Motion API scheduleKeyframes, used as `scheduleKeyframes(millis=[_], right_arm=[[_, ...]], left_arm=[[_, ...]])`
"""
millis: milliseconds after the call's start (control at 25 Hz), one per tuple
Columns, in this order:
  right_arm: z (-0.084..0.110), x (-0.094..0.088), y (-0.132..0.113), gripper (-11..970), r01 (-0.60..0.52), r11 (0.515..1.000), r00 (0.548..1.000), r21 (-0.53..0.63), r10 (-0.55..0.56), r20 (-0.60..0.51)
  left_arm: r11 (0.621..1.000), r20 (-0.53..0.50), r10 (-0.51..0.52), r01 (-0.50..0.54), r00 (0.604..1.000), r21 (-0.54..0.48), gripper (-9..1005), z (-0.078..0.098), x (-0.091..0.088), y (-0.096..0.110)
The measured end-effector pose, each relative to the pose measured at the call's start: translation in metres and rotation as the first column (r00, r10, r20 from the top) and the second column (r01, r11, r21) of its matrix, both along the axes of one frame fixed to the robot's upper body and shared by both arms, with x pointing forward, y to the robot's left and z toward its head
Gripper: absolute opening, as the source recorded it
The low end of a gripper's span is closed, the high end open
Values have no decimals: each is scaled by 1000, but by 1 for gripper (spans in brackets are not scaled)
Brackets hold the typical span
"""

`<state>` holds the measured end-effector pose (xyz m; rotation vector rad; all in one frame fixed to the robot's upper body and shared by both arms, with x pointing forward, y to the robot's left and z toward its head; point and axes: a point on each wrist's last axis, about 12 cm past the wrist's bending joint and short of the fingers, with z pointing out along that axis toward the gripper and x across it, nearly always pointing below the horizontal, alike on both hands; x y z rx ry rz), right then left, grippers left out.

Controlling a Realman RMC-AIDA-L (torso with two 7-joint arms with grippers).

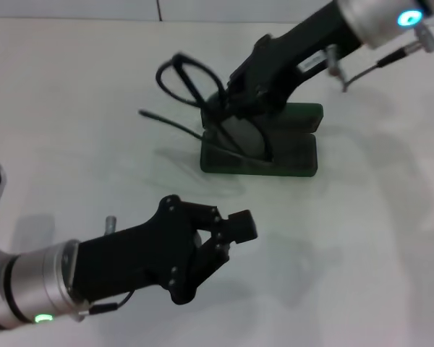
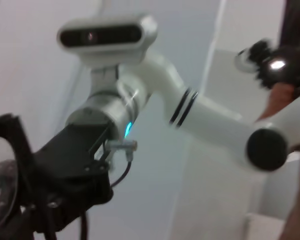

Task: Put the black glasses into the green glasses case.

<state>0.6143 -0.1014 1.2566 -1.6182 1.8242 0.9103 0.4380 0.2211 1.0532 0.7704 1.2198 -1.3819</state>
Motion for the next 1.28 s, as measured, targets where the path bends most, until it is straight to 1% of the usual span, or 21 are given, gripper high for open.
scheduleKeyframes(millis=[120,200,240,280,320,400,520,640,760,960,1280], right_arm=[[-3,-4,-21,98,-1,992,1000,124,3,-20],[-7,-7,-32,98,-2,981,1000,195,7,-23],[-8,-9,-37,98,-6,972,1000,233,11,-23],[-12,-10,-43,98,-8,959,1000,282,15,-24],[-12,-10,-43,98,-8,959,1000,282,15,-24],[-16,-12,-49,98,-5,945,999,326,16,-29],[-22,-13,-52,98,-9,935,999,355,23,-38],[-24,-14,-53,98,-14,929,999,369,31,-42],[-24,-14,-52,98,-20,927,998,375,38,-41],[-22,-13,-49,98,-30,926,998,377,46,-33],[-19,-12,-47,97,-34,925,999,378,46,-23]], left_arm=[[997,13,-64,64,998,-33,30,11,8,-4],[992,23,-114,115,993,-50,30,19,17,-9],[990,26,-130,131,991,-53,30,22,21,-12],[985,36,-163,165,986,-57,30,29,29,-20],[985,36,-163,165,986,-57,30,29,29,-20],[979,50,-194,197,980,-56,30,35,37,-28],[972,60,-225,228,972,-49,31,42,47,-39],[977,47,-209,210,977,-32,31,42,53,-42],[988,8,-154,155,988,-19,31,38,58,-42],[996,-26,-87,87,996,-17,31,33,59,-37],[998,-28,-61,60,998,-9,30,30,59,-35]])
